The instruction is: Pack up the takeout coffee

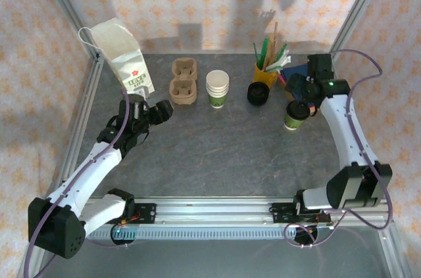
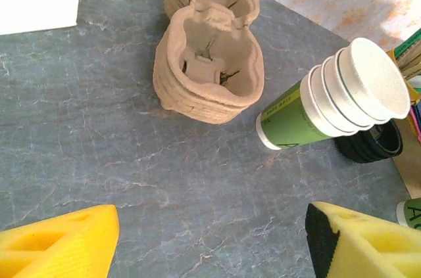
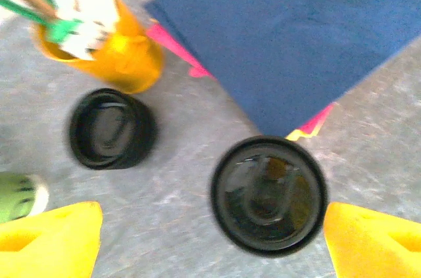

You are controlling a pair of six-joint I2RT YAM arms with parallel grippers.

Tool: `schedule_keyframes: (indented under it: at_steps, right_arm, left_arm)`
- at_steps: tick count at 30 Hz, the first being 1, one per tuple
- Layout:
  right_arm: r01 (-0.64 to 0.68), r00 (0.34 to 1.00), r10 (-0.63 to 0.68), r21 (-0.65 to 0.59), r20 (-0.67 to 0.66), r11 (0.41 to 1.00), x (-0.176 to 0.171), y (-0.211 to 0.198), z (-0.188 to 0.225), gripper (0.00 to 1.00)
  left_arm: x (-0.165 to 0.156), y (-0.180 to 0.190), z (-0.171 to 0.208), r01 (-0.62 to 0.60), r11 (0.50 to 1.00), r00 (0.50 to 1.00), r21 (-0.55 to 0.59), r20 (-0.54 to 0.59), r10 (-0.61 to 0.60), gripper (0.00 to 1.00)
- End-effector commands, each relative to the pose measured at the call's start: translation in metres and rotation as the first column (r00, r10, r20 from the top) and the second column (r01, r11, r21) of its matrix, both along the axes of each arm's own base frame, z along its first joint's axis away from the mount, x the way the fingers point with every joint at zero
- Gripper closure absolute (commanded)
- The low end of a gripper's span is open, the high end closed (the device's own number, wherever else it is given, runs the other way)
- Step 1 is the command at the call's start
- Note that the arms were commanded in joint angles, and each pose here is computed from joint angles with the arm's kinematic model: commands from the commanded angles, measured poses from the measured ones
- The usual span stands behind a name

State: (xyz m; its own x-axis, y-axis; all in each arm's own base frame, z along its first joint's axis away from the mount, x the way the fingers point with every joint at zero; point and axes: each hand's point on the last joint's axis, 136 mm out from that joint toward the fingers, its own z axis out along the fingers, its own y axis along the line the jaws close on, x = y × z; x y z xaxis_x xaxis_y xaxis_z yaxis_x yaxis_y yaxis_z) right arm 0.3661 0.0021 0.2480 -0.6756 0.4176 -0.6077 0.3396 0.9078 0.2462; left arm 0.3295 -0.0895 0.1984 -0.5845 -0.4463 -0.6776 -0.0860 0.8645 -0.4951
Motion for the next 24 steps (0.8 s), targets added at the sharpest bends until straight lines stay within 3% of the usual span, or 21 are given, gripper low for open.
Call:
schedule_keyframes:
  at_steps: [1,5,11,18,24]
  right_arm:
    - [-0.172,0.972,0.141,0.161,0.186,0.972,0.002,0.039,0.039,0.14]
    - [-0.327,0.92,0.224,0.317,0.32,0.89,-0.005,0.075,0.057,0.12]
    - [-0.465,0.876,0.318,0.455,0.363,0.759,-0.008,0.113,0.046,0.1]
    - [-0.496,0.866,0.385,0.444,0.32,0.746,0.002,0.148,0.016,0.08]
    - [-0.558,0.811,0.43,0.303,0.396,0.773,0.013,0.177,0.019,0.09]
  left_arm:
    - [0.006,0.006,0.016,-0.026,0.999,0.999,0.02,0.03,0.026,0.24]
    - [0.011,0.005,0.021,-0.031,0.999,0.999,0.019,0.036,0.03,0.24]
    - [0.018,0.004,0.025,-0.041,0.999,0.998,0.003,0.041,0.041,0.24]
    - [0.027,0.0,0.023,-0.044,0.999,0.998,-0.019,0.035,0.045,0.24]
    - [0.036,0.001,0.014,-0.059,0.998,0.998,-0.006,0.012,0.059,0.24]
